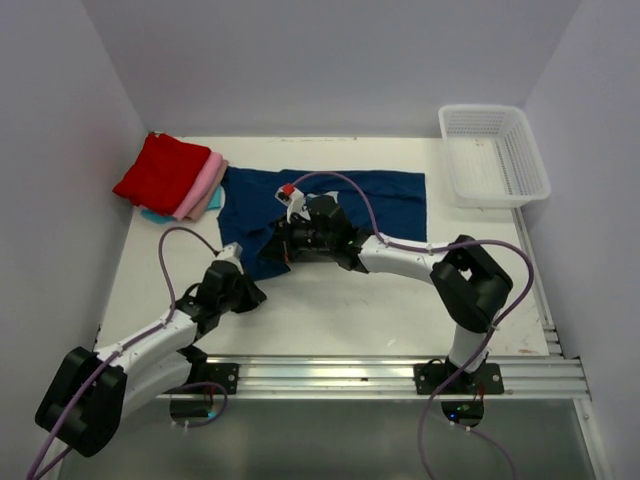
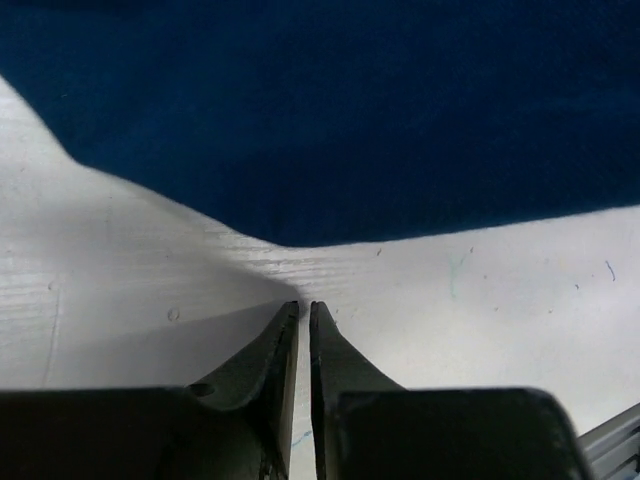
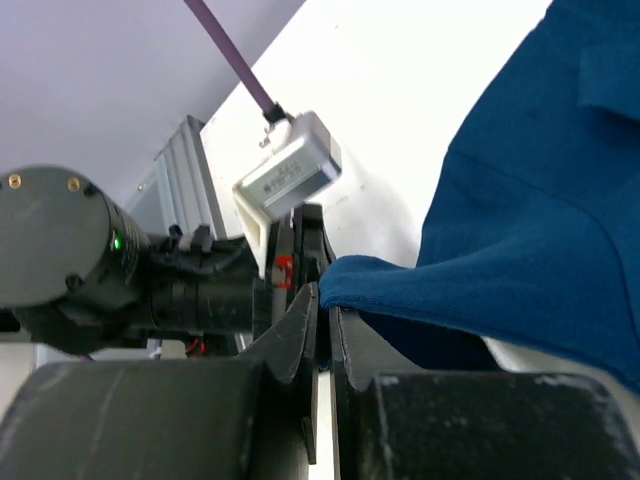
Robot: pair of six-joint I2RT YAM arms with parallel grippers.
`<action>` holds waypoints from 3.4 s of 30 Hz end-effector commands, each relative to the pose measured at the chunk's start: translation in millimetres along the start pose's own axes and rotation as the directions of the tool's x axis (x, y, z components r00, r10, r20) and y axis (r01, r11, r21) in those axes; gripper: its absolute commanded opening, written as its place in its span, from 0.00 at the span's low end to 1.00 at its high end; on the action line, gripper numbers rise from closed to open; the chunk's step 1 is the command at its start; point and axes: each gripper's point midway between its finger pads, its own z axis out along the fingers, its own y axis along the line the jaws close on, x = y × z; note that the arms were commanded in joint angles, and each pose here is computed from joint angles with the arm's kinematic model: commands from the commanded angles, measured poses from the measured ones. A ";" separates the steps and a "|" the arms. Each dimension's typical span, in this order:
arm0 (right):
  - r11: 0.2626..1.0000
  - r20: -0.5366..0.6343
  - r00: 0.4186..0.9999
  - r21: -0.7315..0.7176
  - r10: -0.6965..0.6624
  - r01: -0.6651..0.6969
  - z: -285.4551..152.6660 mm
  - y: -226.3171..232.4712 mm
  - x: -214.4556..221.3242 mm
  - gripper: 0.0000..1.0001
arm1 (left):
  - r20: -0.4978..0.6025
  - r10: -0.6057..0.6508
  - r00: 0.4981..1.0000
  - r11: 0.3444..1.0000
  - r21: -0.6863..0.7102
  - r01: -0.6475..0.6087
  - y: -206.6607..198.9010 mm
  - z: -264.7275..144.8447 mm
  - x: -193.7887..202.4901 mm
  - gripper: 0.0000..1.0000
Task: Fold and stack the t-shirts
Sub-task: Fold the flattened tshirt in 1/3 of the way
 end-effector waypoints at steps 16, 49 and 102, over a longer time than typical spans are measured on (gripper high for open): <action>0.998 0.006 1.000 -0.052 -0.027 0.027 13.8 4.6 -27.9 0.00 | 0.213 -0.125 0.969 0.991 0.064 0.114 0.9 5.6 -20.0 1.00; 0.995 -0.002 1.000 -0.104 0.000 0.000 13.6 7.3 -20.7 0.00 | 0.522 -0.073 0.850 0.997 0.021 0.073 13.4 4.8 -60.4 0.33; 0.841 0.199 0.839 -0.327 0.506 -0.430 -78.0 -6.6 63.4 0.62 | 0.269 -0.035 0.962 0.948 0.313 -0.053 -119.2 -106.7 -92.5 0.00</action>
